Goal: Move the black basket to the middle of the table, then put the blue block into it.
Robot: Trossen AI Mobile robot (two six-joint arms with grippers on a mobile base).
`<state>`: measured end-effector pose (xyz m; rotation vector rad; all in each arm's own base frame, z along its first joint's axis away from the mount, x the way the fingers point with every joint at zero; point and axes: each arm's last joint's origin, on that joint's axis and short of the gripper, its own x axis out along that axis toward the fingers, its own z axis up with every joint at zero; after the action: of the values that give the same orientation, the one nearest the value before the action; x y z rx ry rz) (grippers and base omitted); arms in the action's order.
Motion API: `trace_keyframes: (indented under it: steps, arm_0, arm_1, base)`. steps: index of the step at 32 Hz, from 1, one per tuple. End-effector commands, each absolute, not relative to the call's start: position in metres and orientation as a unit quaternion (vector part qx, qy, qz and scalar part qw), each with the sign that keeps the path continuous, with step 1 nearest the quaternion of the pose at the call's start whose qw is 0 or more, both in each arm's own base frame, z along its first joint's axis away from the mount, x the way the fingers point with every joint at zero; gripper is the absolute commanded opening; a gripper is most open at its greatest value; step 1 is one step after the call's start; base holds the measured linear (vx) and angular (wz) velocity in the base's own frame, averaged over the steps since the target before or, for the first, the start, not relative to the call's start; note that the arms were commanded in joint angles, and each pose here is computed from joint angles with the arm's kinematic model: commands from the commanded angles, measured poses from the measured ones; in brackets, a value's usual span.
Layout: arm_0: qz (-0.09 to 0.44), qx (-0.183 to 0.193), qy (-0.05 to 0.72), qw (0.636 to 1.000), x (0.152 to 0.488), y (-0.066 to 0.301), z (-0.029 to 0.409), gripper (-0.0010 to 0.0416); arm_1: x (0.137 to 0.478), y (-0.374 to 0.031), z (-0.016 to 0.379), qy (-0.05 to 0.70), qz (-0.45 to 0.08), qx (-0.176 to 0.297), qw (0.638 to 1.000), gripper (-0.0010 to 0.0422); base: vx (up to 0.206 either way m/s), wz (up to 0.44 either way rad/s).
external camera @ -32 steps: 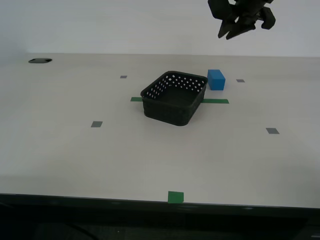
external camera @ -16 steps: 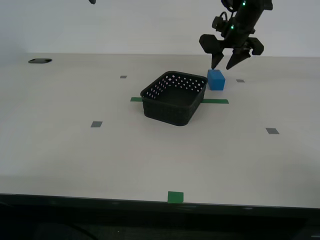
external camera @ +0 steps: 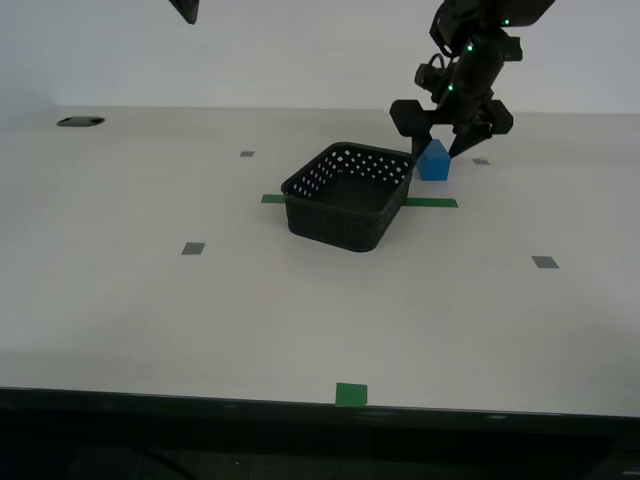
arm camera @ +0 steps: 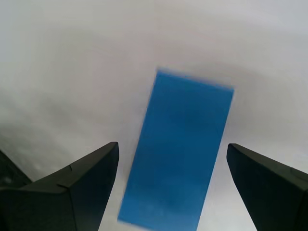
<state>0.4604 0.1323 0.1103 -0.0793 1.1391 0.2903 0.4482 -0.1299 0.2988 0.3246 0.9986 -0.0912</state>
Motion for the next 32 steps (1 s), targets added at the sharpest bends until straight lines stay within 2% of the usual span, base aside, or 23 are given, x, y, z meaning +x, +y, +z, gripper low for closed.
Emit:
trace_keyframes:
  steps: [1,3,9,11,12,14,19,24,27,28,31,32]
  arm_0:
    - [0.129,-0.036,0.538,0.832,0.461,0.132,0.107,0.0313]
    - [0.119,-0.042,0.527,0.841,0.463,0.132,0.108,0.0304]
    - [0.107,-0.034,0.55,0.828,0.462,0.132,0.092,0.0177]
    - [0.106,-0.034,0.553,0.825,0.461,0.132,0.09,0.0095]
    - [0.106,-0.034,0.552,0.826,0.461,0.132,0.09,0.0077]
    - [0.107,-0.034,0.55,0.828,0.463,0.132,0.093,-0.0006]
    - [0.109,-0.032,0.535,0.837,0.464,0.132,0.111,0.0001]
    - [0.126,-0.034,0.509,0.851,0.456,0.131,0.167,-0.0001]
    - [0.149,-0.02,0.501,0.853,0.448,0.13,0.192,-0.0001]
    - [0.176,-0.003,0.496,0.85,0.442,0.13,0.207,-0.0001]
    - [0.2,0.011,0.495,0.845,0.434,0.132,0.224,-0.0001]
    - [0.225,0.021,0.5,0.836,0.428,0.136,0.231,-0.0001]
  arm_1:
    - [0.448,-0.131,0.299,0.478,-0.053,0.153,0.863,0.0]
    - [0.448,-0.131,0.298,0.479,-0.058,0.15,0.863,0.0]
    - [0.448,-0.131,0.298,0.48,-0.06,0.149,0.863,0.0]
    - [0.448,-0.131,0.298,0.48,-0.061,0.148,0.863,0.0]
    - [0.448,-0.131,0.298,0.48,-0.061,0.148,0.863,0.0]
    - [0.448,-0.131,0.298,0.479,-0.061,0.149,0.863,0.0]
    - [0.448,-0.131,0.299,0.477,-0.06,0.148,0.864,0.0]
    - [0.451,-0.13,0.297,0.47,-0.059,0.145,0.869,0.0]
    - [0.452,-0.13,0.288,0.475,-0.058,0.146,0.866,0.0]
    - [0.452,-0.129,0.282,0.483,-0.058,0.148,0.861,0.0]
    - [0.452,-0.128,0.274,0.487,-0.057,0.148,0.859,0.0]
    - [0.453,-0.128,0.274,0.486,-0.056,0.147,0.859,0.0]
  base:
    - [0.0,0.0]
    - [0.0,0.0]
    - [0.0,0.0]
    - [0.0,0.0]
    - [0.0,0.0]
    - [0.0,0.0]
    - [0.0,0.0]
    - [0.0,0.0]
    - [0.0,0.0]
    - [0.0,0.0]
    - [0.0,0.0]
    - [0.0,0.0]
